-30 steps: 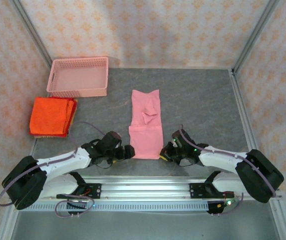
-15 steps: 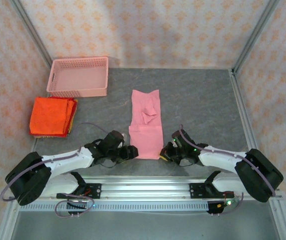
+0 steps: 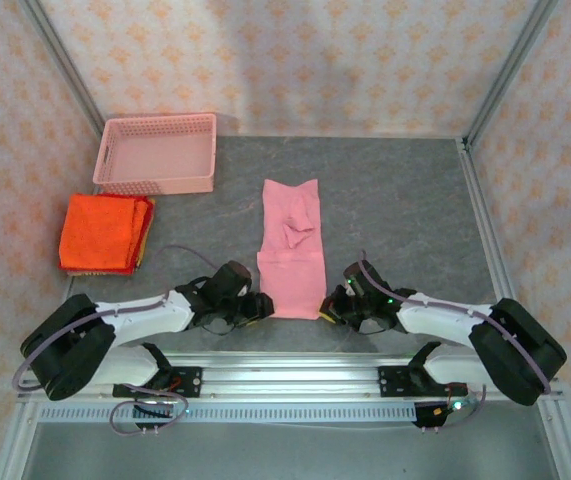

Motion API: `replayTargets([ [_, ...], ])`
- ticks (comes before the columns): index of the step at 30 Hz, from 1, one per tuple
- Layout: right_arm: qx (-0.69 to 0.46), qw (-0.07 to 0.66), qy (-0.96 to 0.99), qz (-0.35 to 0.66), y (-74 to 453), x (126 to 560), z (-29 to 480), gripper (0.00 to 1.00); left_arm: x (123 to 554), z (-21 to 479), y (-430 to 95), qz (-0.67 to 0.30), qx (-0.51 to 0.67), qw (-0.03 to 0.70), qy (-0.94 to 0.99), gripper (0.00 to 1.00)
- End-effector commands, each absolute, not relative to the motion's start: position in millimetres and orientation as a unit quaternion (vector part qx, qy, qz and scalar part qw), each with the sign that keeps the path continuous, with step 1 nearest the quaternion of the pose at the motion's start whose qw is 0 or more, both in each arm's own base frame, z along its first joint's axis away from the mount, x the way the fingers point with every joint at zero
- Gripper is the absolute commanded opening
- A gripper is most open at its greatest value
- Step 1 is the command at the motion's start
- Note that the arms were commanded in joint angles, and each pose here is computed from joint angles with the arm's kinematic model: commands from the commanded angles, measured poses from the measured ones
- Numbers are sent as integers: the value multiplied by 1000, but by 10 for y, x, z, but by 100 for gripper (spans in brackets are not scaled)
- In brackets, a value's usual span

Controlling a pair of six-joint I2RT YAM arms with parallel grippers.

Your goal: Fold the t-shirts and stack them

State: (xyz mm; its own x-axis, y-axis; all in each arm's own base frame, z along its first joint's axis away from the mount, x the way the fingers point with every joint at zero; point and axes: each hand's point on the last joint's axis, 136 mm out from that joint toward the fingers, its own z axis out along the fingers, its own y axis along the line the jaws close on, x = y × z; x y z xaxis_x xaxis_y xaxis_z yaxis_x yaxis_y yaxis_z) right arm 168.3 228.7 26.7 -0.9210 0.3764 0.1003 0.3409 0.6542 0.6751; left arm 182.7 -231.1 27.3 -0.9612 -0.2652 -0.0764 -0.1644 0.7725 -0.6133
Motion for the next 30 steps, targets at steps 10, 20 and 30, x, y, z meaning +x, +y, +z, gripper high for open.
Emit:
replayTargets([
  [10, 202, 21, 910, 362, 2233, 1605, 244, 0, 1853, 351, -2306, -317, -114, 92, 937, 3],
  [20, 208, 6, 908, 365, 2152, 1320, 316, 0, 1638, 361, -2232, -315, -116, 65, 940, 0],
  [30, 170, 76, 903, 387, 2296, 1524, 847, 0, 1759, 815, -2261, -311, -89, 104, 941, 0],
])
